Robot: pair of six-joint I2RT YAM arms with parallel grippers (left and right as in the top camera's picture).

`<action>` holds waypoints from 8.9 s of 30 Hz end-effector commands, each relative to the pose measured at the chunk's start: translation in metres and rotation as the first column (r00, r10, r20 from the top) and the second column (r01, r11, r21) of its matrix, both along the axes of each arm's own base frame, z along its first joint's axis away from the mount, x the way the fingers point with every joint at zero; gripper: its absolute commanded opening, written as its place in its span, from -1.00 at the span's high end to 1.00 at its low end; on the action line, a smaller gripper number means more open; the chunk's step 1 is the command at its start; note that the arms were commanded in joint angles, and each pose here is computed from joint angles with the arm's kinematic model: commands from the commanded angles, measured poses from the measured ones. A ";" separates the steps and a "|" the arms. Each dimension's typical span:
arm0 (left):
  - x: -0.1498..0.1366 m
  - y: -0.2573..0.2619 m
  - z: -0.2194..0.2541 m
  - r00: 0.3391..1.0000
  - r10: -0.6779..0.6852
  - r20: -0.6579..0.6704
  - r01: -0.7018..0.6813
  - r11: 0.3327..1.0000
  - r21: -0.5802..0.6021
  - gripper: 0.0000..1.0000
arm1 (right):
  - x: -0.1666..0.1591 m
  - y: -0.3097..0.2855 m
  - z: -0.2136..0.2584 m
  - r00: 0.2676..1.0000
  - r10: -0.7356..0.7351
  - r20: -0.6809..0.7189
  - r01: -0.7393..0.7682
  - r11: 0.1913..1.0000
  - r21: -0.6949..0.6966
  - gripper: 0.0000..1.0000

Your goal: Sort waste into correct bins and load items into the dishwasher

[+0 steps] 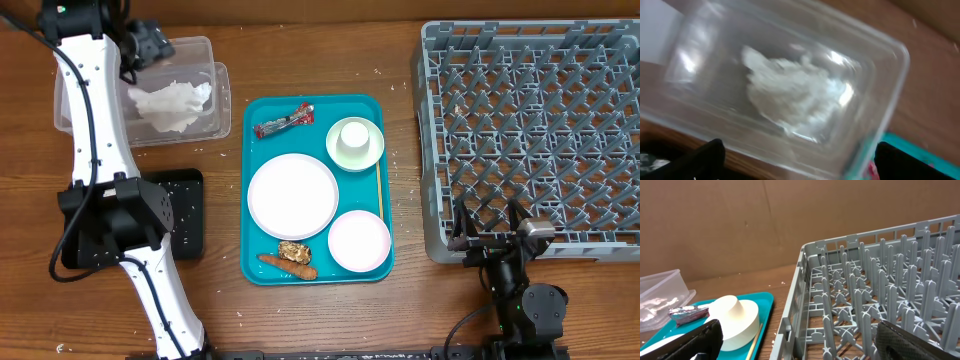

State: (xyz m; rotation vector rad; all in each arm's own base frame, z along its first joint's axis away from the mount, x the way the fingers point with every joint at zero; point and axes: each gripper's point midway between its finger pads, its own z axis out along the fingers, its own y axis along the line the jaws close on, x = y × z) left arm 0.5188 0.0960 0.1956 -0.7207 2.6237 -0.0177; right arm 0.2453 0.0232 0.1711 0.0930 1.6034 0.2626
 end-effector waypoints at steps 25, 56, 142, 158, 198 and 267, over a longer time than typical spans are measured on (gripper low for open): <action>-0.030 -0.231 -0.120 0.428 -0.863 -0.269 0.901 0.430 0.056 -0.67 | 0.000 0.000 -0.001 1.000 -0.002 0.007 0.002 1.000 -0.007 -1.00; -0.039 -0.206 -0.161 0.527 -0.773 -0.353 0.839 0.539 0.071 0.92 | 0.000 0.000 -0.001 1.000 -0.002 0.008 0.002 1.000 -0.007 -1.00; -0.035 -0.041 -0.024 0.994 0.048 -0.102 -0.057 0.995 -0.084 -0.99 | 0.000 0.000 -0.001 1.000 -0.002 0.007 0.002 1.000 -0.007 -1.00; -0.033 -0.004 -0.019 0.989 0.129 -0.076 -0.123 0.989 0.086 -1.00 | 0.001 -0.016 0.005 0.995 -0.097 0.033 0.098 0.995 -0.027 -1.00; -0.034 -0.004 -0.019 0.988 0.132 -0.076 -0.125 0.988 0.095 -1.00 | 0.091 0.112 0.249 0.825 0.564 -0.041 -0.564 0.826 0.014 -1.00; -0.033 -0.006 -0.019 0.989 0.128 -0.076 -0.121 0.988 0.095 -1.00 | 0.184 0.201 -0.108 0.329 0.142 -0.934 -0.345 0.938 0.021 -0.72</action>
